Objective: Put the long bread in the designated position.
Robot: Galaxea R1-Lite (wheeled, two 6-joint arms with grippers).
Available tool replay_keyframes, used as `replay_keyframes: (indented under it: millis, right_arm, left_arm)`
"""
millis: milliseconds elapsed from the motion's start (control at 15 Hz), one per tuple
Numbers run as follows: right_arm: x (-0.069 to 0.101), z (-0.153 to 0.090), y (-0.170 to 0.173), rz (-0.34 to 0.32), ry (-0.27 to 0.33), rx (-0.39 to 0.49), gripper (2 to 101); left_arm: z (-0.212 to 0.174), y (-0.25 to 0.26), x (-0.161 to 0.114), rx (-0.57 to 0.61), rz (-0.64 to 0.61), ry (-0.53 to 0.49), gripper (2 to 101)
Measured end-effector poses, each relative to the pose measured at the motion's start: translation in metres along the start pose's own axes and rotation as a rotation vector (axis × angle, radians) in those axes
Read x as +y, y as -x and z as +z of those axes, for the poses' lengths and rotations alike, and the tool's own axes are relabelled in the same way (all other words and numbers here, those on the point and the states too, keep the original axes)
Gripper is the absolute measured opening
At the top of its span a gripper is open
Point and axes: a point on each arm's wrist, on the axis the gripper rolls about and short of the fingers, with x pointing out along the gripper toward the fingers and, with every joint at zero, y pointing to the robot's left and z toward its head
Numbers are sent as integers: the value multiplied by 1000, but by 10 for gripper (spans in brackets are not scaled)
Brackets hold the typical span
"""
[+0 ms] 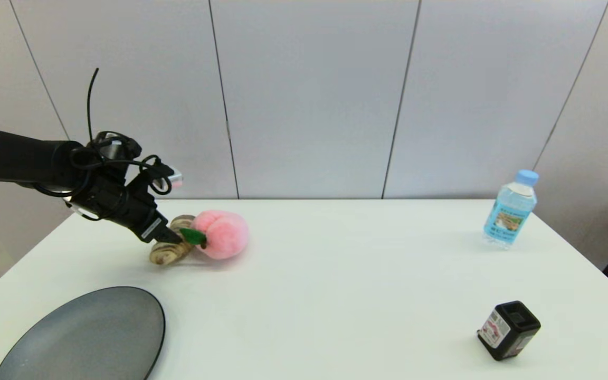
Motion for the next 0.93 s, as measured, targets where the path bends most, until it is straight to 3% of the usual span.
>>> replay_keyframes:
  millis: [467, 933]
  right_arm:
    - [0, 0, 0, 0, 0, 0, 980]
    - [0, 0, 0, 0, 0, 0, 980]
  left_arm:
    - [0, 34, -3, -37, 50, 58, 926]
    - [-8, 116, -1, -135, 222, 147, 957]
